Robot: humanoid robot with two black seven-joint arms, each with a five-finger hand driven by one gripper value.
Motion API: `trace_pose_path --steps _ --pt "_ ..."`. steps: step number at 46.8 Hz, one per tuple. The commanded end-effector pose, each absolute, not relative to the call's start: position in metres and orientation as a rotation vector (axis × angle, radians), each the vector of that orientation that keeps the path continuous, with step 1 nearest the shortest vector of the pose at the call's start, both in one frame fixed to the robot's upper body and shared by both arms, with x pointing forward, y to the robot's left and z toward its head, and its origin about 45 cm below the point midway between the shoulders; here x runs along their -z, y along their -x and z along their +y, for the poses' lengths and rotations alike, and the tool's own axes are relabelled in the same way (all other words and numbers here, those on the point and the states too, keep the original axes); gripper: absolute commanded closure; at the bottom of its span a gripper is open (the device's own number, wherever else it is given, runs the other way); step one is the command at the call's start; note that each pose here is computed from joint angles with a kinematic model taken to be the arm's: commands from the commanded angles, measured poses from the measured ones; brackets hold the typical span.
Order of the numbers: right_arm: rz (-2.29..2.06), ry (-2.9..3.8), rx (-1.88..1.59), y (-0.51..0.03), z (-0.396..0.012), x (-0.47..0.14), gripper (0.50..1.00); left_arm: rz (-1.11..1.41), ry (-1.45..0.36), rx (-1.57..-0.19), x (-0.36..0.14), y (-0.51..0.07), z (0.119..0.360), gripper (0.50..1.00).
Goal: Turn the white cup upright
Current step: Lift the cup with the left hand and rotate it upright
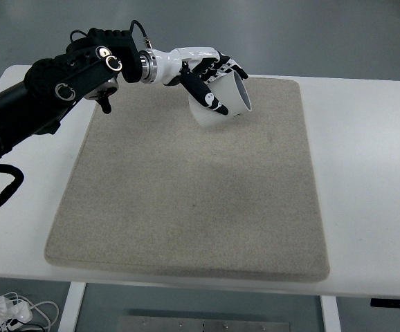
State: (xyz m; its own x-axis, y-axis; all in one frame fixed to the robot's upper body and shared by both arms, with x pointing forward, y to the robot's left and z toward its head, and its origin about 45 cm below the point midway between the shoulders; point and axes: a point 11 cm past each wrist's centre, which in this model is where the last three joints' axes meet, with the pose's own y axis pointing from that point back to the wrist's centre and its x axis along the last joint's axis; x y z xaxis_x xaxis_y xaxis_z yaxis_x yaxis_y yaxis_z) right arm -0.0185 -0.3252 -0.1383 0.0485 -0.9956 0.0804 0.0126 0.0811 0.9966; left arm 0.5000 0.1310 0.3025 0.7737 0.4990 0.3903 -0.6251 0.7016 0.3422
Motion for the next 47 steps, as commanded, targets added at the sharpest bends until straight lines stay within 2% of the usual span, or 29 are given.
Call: trace_pose_path --steps 1,25,37,47 --pt "-1.200 -1.161 1.122 0.018 -0.325 0.138 0.548 -0.230 -0.386 -0.667 -0.305 -0.501 0.140 0.994" --pt "-1.200 -1.161 1.122 0.018 -0.325 0.138 0.548 -0.010 0.010 -0.754 -0.273 -0.484 0.181 0.984" --pt "-1.200 -1.161 1.122 0.018 -0.325 0.138 0.548 -0.019 0.159 -0.831 -0.258 -0.478 0.210 0.984" --pt "-1.200 -1.161 1.122 0.018 -0.325 0.138 0.548 0.007 0.116 -0.885 -0.235 -0.475 0.226 0.984"
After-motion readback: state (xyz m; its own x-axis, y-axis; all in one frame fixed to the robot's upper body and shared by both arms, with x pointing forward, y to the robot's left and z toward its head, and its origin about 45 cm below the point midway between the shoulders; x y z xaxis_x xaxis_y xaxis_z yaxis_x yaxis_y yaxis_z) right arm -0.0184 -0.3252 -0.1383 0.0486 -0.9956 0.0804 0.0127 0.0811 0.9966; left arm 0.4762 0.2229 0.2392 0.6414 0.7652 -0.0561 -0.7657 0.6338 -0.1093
